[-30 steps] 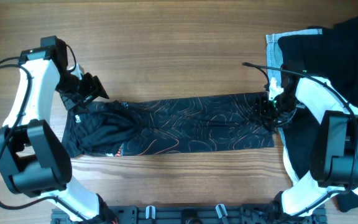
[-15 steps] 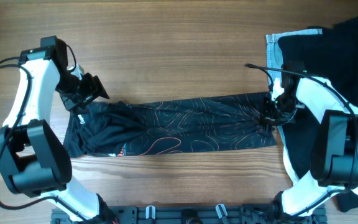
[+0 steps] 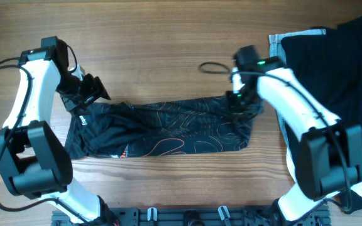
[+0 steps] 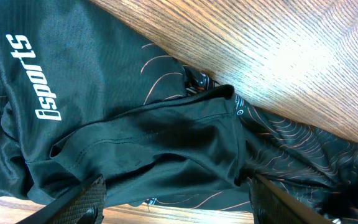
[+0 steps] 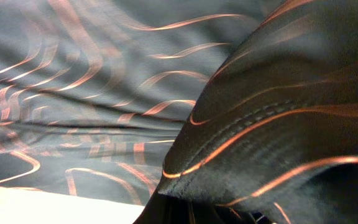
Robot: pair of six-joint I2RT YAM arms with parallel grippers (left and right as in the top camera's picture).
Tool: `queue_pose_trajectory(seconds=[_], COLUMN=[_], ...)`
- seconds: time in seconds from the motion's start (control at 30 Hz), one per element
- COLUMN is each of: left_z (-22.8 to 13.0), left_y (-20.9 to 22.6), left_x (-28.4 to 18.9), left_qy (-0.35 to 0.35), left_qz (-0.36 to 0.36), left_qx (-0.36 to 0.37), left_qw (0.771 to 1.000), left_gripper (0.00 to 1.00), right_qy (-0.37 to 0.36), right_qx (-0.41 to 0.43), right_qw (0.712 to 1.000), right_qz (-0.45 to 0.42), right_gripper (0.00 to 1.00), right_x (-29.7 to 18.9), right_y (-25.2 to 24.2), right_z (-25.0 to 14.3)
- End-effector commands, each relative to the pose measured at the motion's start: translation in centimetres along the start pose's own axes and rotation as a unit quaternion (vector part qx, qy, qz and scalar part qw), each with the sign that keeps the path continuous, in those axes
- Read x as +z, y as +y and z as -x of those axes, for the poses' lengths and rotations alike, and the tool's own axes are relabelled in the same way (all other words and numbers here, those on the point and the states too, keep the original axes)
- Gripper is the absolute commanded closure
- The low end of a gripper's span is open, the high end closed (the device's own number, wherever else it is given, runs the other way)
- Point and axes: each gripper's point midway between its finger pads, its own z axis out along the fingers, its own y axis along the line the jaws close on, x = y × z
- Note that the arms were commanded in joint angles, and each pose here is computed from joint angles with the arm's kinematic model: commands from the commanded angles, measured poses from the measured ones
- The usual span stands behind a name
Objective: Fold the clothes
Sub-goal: 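Fold the right end leftward toward the left gripper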
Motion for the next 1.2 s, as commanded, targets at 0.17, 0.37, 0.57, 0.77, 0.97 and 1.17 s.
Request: queue_pose_trajectory(seconds=[0.17, 0.37, 0.57, 0.77, 0.97, 1.17], left_z=[-0.2, -0.2, -0.2, -0.2, -0.2, -0.2], left_y=[0.0, 0.0, 0.0, 0.0, 0.0, 0.0], left_x=[-0.4, -0.4, -0.4, -0.4, -0.4, -0.4], left_qy=[-0.006, -0.006, -0.006, -0.006, -0.005, -0.006], left_qz=[0.0, 0.0, 0.0, 0.0, 0.0, 0.0], left_qx=[0.012, 0.012, 0.012, 0.012, 0.012, 0.012], left_qw=[1.0, 1.0, 1.0, 1.0, 1.0, 1.0], left_gripper=[0.26, 0.26, 0.26, 0.26, 0.26, 0.25], right_qy=[-0.042, -0.049, -0.026, -0.085, -0.073, -0.007], right_qx=[-0.052, -0.115, -0.209, -0.183, -0.088, -0.137], right_qw=[0.997, 0.988, 0.967, 0.979, 0.992, 0.989], right_qz=[0.05, 0.092, 0.145, 0.04, -0.047, 0.05], right_gripper=[0.95, 0.96, 0.88, 0.29, 0.3, 0.31], right_x=[0.0, 0.3, 0.7, 1.1, 1.0, 3.6], right_y=[8.8, 12.3, 16.2, 13.6, 8.7, 11.1], right_z=[-0.4, -0.9, -3.4, -0.8, -0.8, -4.1])
